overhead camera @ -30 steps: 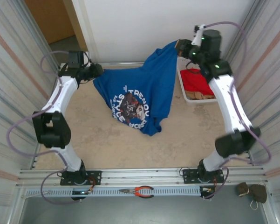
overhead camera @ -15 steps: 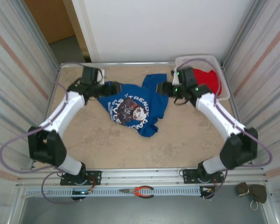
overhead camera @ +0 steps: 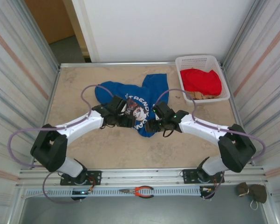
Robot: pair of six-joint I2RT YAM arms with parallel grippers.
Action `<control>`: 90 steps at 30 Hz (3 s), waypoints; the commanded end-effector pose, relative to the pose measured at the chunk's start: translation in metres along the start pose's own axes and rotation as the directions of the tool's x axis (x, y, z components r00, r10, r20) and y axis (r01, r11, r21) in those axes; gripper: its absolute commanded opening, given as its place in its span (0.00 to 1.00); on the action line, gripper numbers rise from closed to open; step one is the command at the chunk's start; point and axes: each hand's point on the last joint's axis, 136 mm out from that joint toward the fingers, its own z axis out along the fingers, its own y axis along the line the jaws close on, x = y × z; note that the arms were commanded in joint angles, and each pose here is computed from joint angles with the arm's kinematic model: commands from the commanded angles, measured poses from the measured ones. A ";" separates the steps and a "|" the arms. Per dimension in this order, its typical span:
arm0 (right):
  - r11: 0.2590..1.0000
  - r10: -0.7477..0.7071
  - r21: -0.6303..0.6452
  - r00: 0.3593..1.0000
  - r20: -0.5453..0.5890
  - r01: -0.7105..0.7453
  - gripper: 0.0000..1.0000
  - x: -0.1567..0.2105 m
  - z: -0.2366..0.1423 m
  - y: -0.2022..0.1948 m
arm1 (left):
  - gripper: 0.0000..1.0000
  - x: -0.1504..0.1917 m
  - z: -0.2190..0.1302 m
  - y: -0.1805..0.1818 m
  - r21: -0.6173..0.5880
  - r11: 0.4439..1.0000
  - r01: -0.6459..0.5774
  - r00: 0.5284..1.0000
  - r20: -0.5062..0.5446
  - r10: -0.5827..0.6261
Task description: Fold the inside-out t-shirt
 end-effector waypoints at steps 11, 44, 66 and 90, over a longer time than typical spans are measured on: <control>0.998 0.024 -0.062 1.000 -0.020 -0.025 0.00 -0.004 0.014 0.008 | 0.34 -0.028 0.062 -0.016 0.073 0.996 0.042 0.999 0.004 -0.042; 0.908 0.295 -0.374 0.922 0.251 -0.189 0.00 -0.127 -0.119 -0.014 | 0.76 -0.096 -0.063 0.010 0.090 0.992 -0.093 0.970 0.233 0.070; 0.906 0.299 -0.387 0.908 0.294 -0.173 0.00 -0.124 -0.145 -0.010 | 0.58 -0.068 0.022 -0.108 -0.131 0.859 -0.495 0.820 0.256 0.512; 0.952 0.266 -0.231 0.913 0.309 -0.199 0.61 -0.129 -0.111 -0.025 | 0.00 -0.095 -0.144 -0.098 0.573 0.743 -0.346 0.912 0.393 0.122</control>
